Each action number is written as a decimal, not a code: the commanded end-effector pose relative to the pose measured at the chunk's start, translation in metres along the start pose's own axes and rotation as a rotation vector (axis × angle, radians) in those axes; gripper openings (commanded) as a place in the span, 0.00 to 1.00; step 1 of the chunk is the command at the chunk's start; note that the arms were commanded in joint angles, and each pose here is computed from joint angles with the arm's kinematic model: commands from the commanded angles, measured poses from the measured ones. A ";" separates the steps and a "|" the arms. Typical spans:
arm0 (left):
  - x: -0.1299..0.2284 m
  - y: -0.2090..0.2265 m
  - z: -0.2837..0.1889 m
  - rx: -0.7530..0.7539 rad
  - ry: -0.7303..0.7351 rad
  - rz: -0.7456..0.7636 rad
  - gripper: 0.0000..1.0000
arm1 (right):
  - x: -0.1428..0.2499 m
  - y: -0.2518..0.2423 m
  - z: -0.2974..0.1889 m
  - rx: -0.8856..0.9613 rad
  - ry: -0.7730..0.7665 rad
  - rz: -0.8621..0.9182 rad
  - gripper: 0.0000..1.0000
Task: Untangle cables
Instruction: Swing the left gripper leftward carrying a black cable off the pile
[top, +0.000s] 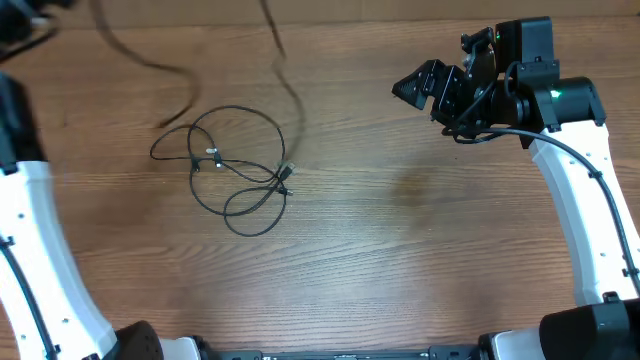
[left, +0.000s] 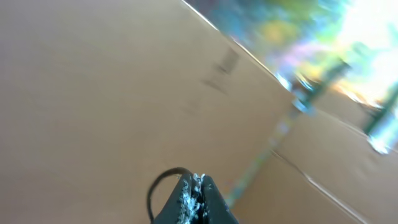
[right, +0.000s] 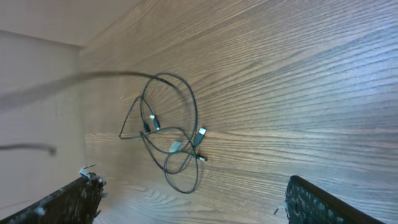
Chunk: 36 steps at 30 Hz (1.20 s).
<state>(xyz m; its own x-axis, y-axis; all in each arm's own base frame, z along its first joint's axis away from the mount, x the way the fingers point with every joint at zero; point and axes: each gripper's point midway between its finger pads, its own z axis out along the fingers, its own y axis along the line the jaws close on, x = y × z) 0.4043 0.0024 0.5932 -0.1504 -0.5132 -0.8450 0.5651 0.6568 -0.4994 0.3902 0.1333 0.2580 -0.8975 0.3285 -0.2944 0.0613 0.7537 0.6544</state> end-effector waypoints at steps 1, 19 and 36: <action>-0.051 0.055 -0.059 -0.206 -0.155 -0.058 0.04 | -0.002 -0.004 -0.001 0.017 -0.013 -0.014 0.92; 0.092 0.281 -0.245 -1.462 -0.123 -0.519 0.04 | 0.017 -0.027 -0.003 0.129 0.045 0.039 0.92; 0.076 0.416 -0.276 -1.711 -0.106 -0.096 0.36 | 0.026 -0.047 -0.001 0.216 0.073 0.016 0.92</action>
<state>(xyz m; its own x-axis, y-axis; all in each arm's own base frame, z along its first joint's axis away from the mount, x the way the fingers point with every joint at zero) 0.3831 0.3807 0.3283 0.1495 -0.5358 -0.8310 -0.8786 0.3136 -0.3602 0.3638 0.1108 0.2253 -0.9263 0.3058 -0.2201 0.1548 0.8415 0.5176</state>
